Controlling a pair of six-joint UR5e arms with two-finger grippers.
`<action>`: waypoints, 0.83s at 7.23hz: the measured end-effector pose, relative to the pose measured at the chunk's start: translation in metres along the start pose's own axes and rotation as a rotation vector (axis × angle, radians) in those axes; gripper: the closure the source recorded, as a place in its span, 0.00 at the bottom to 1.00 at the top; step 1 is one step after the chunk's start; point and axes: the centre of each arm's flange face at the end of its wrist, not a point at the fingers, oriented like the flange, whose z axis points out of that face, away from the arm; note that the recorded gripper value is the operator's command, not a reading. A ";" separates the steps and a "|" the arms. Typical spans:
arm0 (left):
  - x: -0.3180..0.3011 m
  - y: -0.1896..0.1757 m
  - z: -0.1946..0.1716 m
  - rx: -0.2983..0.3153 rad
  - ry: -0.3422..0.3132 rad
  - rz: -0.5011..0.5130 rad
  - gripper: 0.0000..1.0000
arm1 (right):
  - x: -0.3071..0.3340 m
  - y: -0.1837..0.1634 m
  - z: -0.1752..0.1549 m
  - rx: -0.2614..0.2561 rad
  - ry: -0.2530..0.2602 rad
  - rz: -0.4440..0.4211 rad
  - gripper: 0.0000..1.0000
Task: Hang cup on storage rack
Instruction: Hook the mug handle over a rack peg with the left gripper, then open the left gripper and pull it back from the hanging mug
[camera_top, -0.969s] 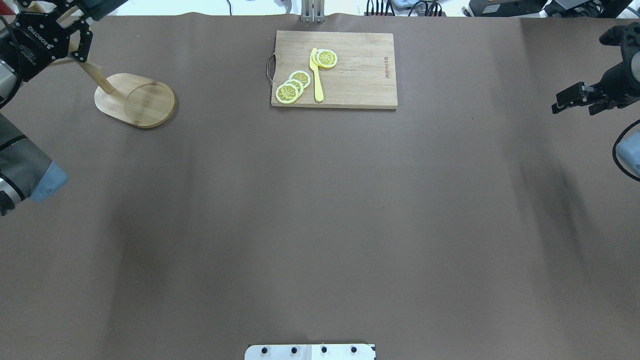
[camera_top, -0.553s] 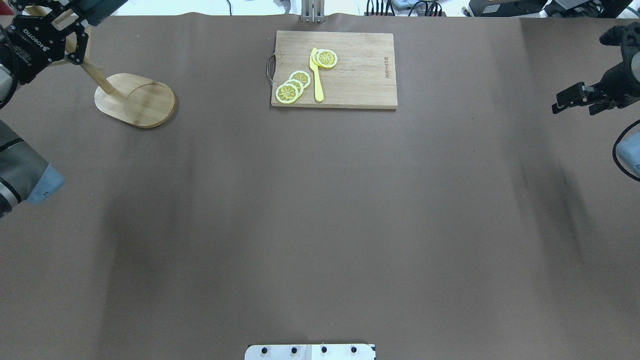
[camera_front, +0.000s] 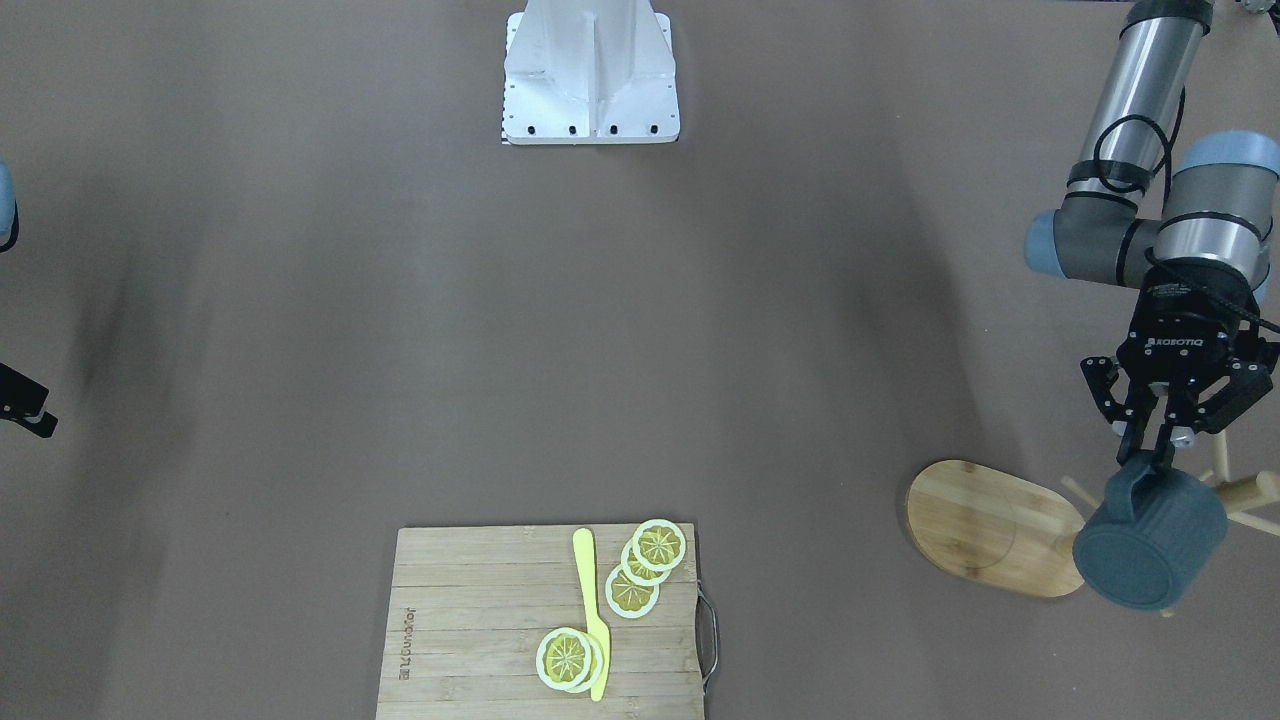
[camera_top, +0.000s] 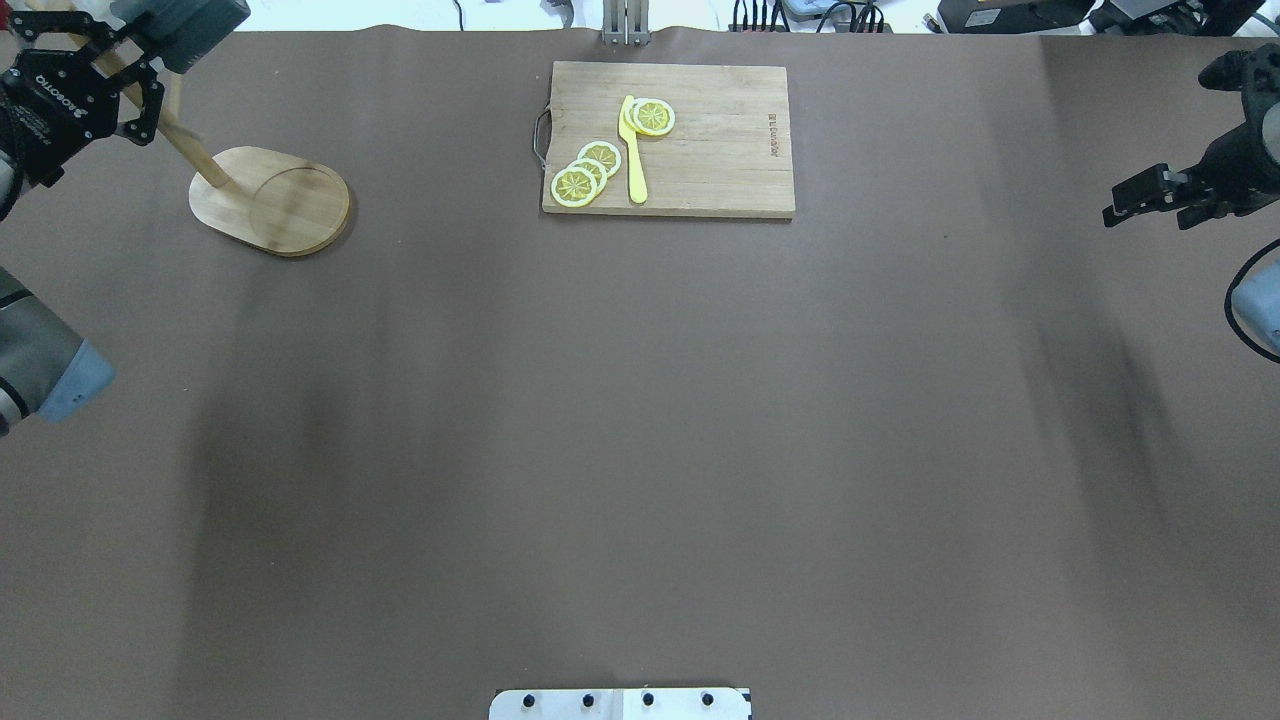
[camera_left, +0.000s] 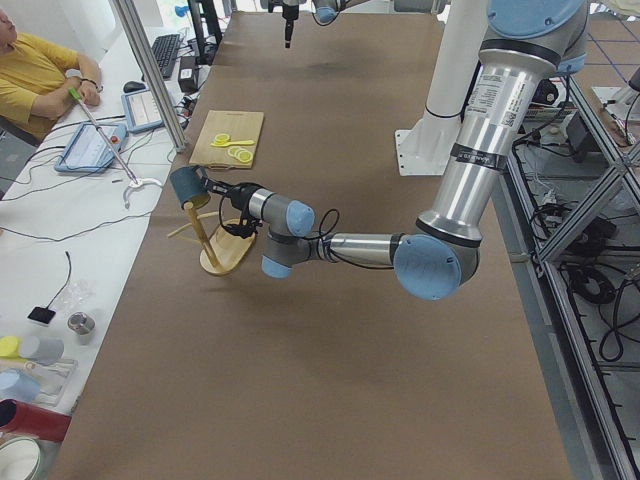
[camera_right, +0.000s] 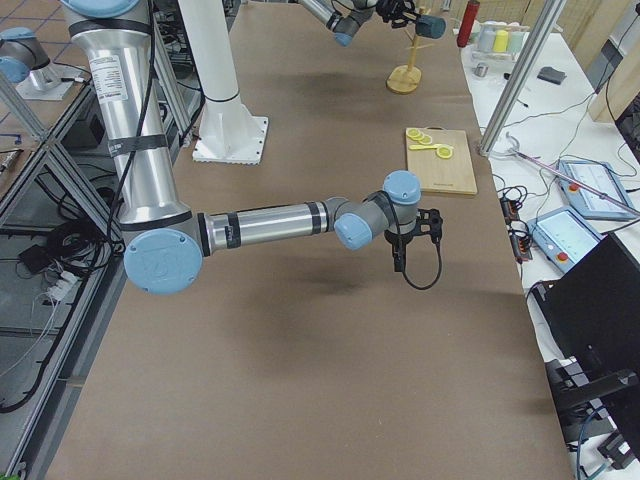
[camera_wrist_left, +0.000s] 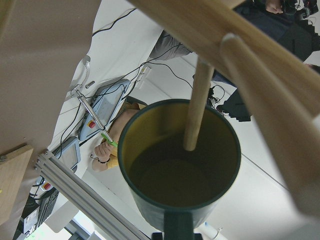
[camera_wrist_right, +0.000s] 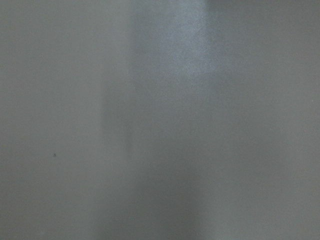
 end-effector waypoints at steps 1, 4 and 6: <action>0.000 -0.003 -0.004 0.003 -0.001 -0.004 0.02 | 0.000 0.000 0.000 0.001 -0.001 0.000 0.00; -0.001 -0.008 -0.011 0.006 -0.007 -0.001 0.02 | -0.001 0.000 -0.001 0.001 -0.001 0.001 0.00; 0.001 -0.008 -0.020 -0.021 -0.003 -0.001 0.02 | -0.002 0.000 -0.001 0.002 -0.003 0.000 0.00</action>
